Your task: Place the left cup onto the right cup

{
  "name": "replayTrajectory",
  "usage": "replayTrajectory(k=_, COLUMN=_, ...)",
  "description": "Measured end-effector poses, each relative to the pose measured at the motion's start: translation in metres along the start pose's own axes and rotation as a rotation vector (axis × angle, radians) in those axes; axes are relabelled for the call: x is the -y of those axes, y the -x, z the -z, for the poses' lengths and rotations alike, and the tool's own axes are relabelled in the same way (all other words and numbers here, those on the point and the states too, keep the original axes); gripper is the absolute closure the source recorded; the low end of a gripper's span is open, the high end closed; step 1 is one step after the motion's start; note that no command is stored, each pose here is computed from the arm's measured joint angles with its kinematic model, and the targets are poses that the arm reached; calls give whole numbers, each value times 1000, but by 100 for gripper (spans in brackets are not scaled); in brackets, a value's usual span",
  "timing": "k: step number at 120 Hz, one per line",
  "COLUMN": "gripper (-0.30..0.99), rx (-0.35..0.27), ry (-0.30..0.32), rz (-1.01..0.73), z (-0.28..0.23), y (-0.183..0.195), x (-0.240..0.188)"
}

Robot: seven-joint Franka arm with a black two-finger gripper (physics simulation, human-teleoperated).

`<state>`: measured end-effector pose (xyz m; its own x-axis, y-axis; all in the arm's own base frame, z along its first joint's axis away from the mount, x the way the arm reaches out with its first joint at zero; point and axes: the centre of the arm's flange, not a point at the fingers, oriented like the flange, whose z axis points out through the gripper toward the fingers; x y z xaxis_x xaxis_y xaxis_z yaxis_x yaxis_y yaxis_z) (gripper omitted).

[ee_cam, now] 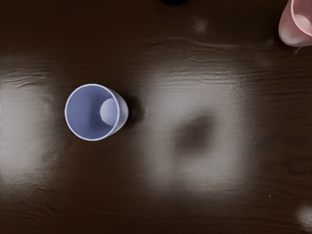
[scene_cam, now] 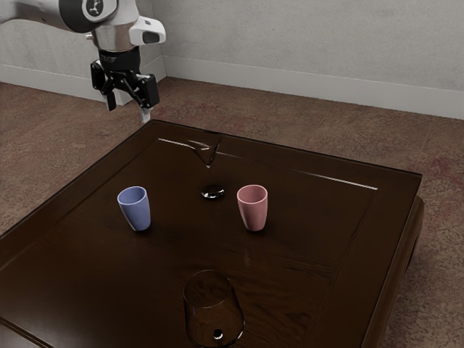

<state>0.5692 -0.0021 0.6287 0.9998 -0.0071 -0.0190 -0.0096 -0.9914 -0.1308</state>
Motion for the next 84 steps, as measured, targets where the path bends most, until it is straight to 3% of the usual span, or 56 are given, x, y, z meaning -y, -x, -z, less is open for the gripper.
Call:
replayTrajectory(k=17, gripper=0, rx=25, ry=-5, rz=7, z=-18, y=-4, x=3)
replayTrajectory(k=45, gripper=0, rx=112, ry=-4, rz=62, z=-132, y=-17, x=40)
replayTrajectory(k=84, gripper=0, rx=32, ry=-7, rz=35, z=-214, y=-17, x=29)
